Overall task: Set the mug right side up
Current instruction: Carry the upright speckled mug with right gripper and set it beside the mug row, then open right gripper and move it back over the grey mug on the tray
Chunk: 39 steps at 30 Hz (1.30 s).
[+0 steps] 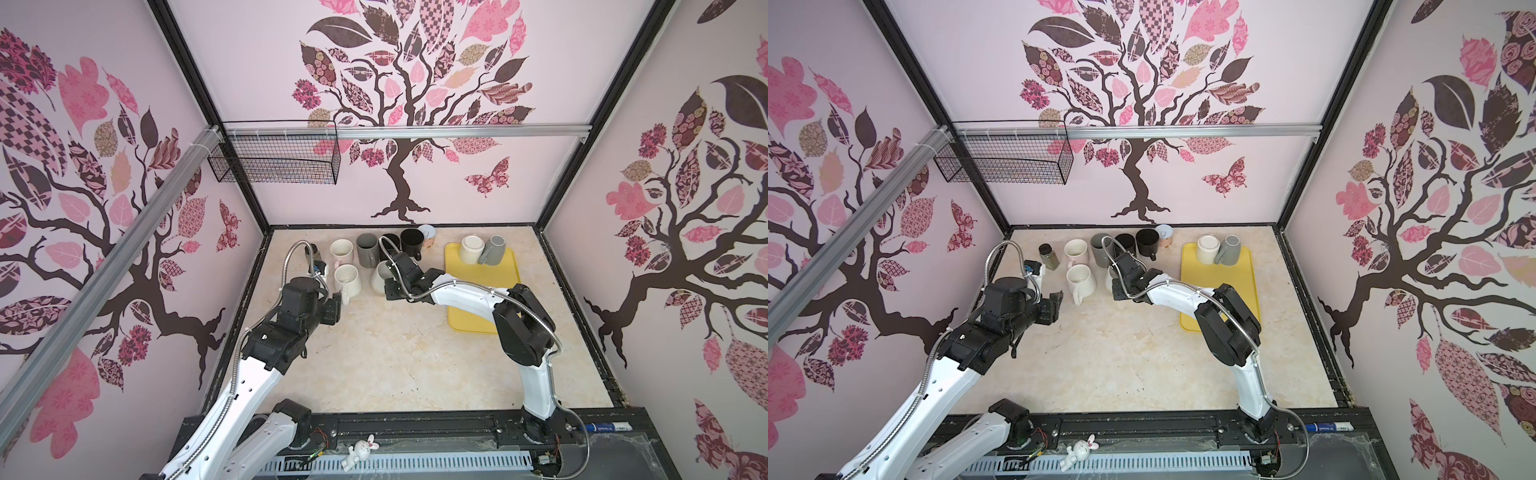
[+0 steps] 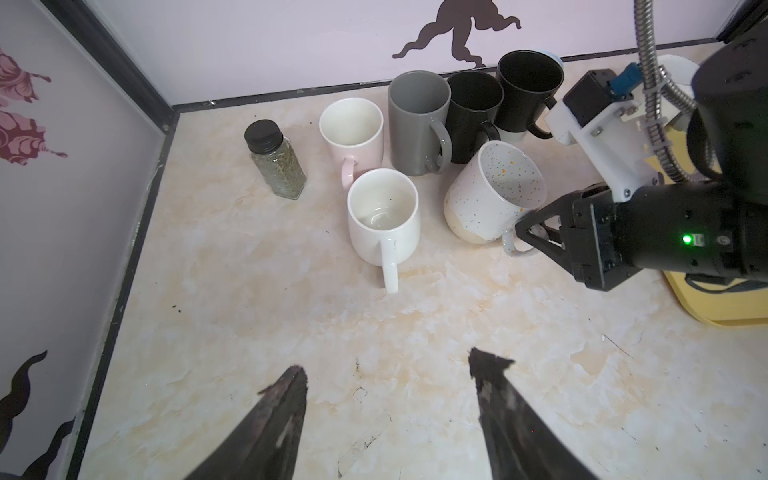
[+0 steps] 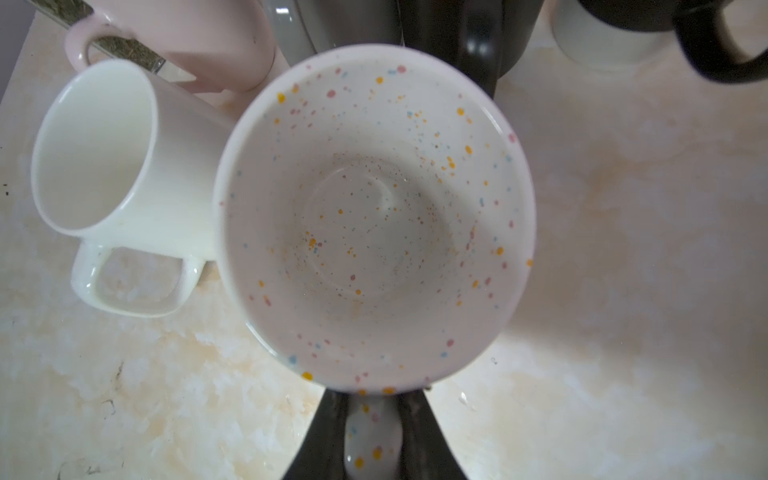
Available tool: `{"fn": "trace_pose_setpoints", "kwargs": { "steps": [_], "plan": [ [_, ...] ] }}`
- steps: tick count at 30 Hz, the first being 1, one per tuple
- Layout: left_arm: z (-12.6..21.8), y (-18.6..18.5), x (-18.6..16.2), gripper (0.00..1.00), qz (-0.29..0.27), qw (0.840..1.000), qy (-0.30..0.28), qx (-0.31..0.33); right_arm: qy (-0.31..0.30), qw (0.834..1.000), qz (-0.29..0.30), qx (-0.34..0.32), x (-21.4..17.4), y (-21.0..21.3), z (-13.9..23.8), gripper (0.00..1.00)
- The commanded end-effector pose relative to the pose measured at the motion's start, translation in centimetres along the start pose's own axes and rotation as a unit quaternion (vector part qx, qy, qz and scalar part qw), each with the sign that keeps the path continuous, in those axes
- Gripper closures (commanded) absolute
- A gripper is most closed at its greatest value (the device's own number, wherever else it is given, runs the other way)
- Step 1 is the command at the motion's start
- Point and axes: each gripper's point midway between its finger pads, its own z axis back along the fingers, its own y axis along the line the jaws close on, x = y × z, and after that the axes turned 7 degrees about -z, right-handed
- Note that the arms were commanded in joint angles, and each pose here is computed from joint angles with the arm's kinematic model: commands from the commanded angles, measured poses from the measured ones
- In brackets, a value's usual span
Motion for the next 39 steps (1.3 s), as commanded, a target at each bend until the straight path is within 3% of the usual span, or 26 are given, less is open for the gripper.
{"fn": "trace_pose_setpoints", "kwargs": {
  "steps": [1,11,17,19,25,33,39],
  "plan": [
    [-0.6,0.5,-1.2,0.33,-0.02,1.0,0.017,0.018,-0.023,1.0,0.015,-0.006,1.9,1.1,-0.6,1.0],
    [-1.0,0.6,-1.6,0.31,-0.028,0.999,0.021,0.022,-0.009,1.0,0.021,-0.004,1.1,2.1,-1.8,0.97],
    [-1.2,0.6,-1.8,0.29,-0.033,0.999,0.023,0.024,-0.003,1.0,0.017,0.018,0.9,3.3,-1.0,0.68],
    [-1.3,0.6,-1.9,0.29,-0.034,0.999,0.025,0.023,-0.006,0.999,0.02,0.026,1.0,3.9,-0.4,0.64],
    [-1.5,0.6,-2.0,0.28,-0.035,0.999,0.029,0.026,-0.006,0.998,0.012,0.054,1.3,5.0,0.9,0.61],
    [-2.0,0.5,-2.3,0.28,-0.039,0.998,0.038,0.027,-0.001,0.99,-0.009,0.139,1.5,7.8,2.8,0.59],
    [-2.1,0.7,-2.5,0.28,-0.04,0.998,0.042,0.031,-0.01,0.994,0.01,0.112,2.1,6.9,4.0,0.56]
  ]
}}
